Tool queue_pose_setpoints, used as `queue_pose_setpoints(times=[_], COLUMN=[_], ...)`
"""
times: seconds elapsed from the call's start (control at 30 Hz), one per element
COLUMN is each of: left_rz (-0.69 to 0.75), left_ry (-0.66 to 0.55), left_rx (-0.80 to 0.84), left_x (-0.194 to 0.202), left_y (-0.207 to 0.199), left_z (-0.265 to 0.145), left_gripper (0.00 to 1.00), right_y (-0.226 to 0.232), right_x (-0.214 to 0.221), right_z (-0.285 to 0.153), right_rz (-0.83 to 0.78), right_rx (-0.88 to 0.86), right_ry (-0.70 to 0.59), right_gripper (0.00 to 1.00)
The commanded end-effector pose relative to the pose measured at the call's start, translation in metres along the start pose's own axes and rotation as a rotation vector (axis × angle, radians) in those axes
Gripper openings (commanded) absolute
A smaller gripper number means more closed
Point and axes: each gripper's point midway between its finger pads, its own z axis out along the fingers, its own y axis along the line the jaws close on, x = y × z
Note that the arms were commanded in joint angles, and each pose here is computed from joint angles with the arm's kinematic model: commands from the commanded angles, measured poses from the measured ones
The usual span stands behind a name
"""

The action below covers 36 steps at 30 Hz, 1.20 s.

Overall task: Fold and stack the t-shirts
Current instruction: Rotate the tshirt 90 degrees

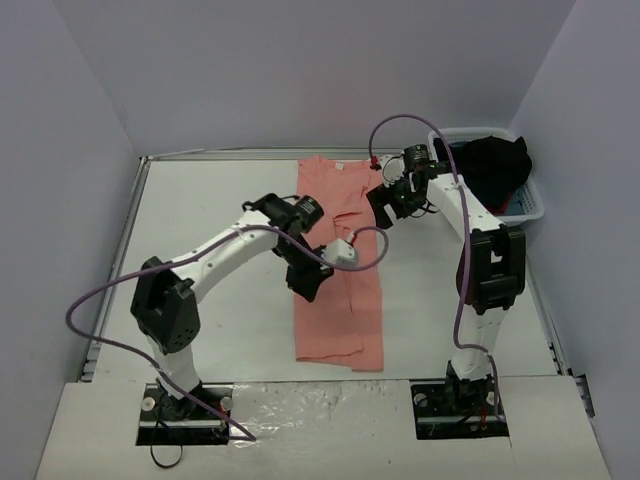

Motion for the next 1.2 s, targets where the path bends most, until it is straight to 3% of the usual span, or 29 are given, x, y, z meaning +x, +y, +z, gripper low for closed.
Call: queue_pose_setpoints(times=[0.0,0.1,0.13,0.17,0.2,0.27,0.5,0.73,1.17], left_rz=[-0.005,-0.097,-0.149,-0.174,-0.201,-0.242,-0.363,-0.410,-0.430], left_ry=[-0.142,-0.235,-0.271,-0.281,-0.291,-0.338,-0.360,-0.371,-0.392], left_rx=[-0.057,-0.215,-0.293,-0.323,-0.356,-0.438,-0.556,-0.553,-0.530], left_x=[0.002,0.028,0.042,0.054,0.063,0.082,0.139,0.153,0.154], left_y=[-0.011,0.016,0.033,0.032,0.036,0.039,0.033,0.032,0.040], left_z=[-0.068,-0.110,-0.127,-0.132,-0.138,-0.155,-0.151,-0.135,-0.126], left_gripper=[0.02,0.03,0.02,0.02,0.02,0.02,0.02,0.02,0.02], right_y=[0.013,0.019,0.022,0.021,0.023,0.034,0.068,0.103,0.104], right_x=[-0.018,-0.016,-0.021,-0.035,-0.031,-0.038,-0.052,-0.024,0.005], right_z=[0.012,0.041,0.045,0.045,0.056,0.062,0.080,0.098,0.111], right_rz=[0.011,0.020,0.011,0.003,0.015,0.027,-0.019,-0.069,-0.085], right_rx=[-0.057,-0.120,-0.128,-0.127,-0.151,-0.218,-0.286,-0.322,-0.310], right_ry=[-0.007,0.066,0.069,0.043,0.069,0.059,0.088,0.183,0.266], right_gripper=[0.79,0.40,0.13,0.03,0.00,0.00,0.00,0.00,0.00])
